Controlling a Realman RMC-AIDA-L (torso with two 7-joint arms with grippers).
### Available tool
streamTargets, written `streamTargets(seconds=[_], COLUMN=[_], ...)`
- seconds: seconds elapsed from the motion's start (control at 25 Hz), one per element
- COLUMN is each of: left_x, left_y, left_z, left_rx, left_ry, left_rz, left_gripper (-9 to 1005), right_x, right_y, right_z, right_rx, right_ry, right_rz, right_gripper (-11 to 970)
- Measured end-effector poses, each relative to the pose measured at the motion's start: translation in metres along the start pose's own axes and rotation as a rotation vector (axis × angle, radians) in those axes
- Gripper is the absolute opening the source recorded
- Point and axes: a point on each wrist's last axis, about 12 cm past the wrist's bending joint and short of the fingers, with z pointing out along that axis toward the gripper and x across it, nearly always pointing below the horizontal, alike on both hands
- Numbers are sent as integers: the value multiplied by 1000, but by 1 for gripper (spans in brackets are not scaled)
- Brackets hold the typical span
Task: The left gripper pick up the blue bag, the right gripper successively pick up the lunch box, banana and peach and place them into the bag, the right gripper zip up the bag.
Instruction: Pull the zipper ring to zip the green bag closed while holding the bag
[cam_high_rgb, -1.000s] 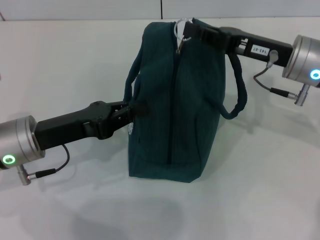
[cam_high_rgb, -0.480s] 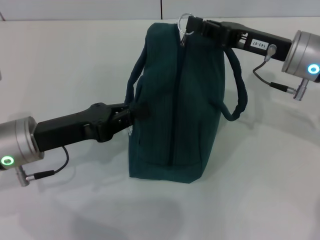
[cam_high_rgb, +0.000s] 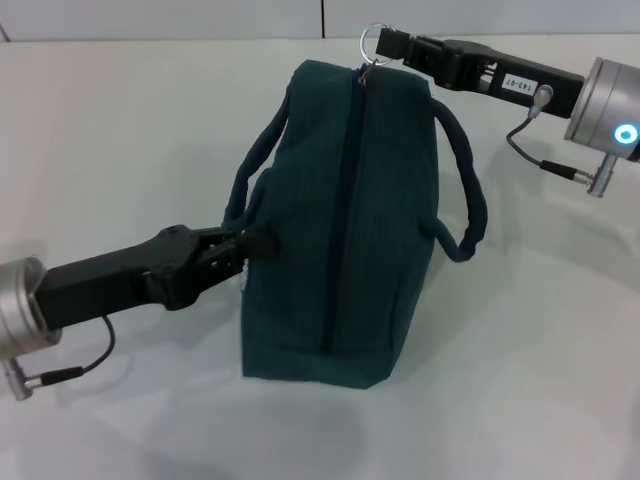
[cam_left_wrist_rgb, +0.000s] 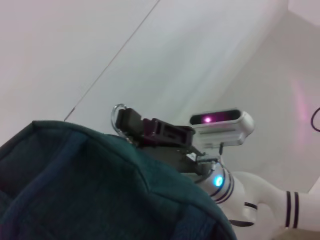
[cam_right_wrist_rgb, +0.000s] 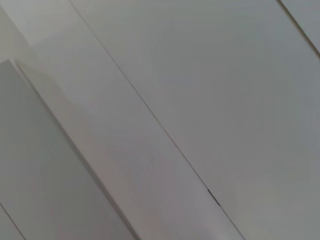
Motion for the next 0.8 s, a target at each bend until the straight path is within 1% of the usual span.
streamTargets(seconds=[0.28,0.52,0.8], left_x=[1,7,14], left_y=[-4,-7,-9], left_z=[-6,-20,-23], left_rx=[16,-6,-15], left_ry=[1,-5,-5], left_rz=[-9,-21,-33], left_gripper=[50,90,137], right_x=[1,3,4], right_y=[-1,-3,-3], right_z=[-1,-4,-4], right_rx=[9,26,25], right_ry=[-4,-8,-3], right_rz=[-8,-9,-9], right_gripper=[56,58,59])
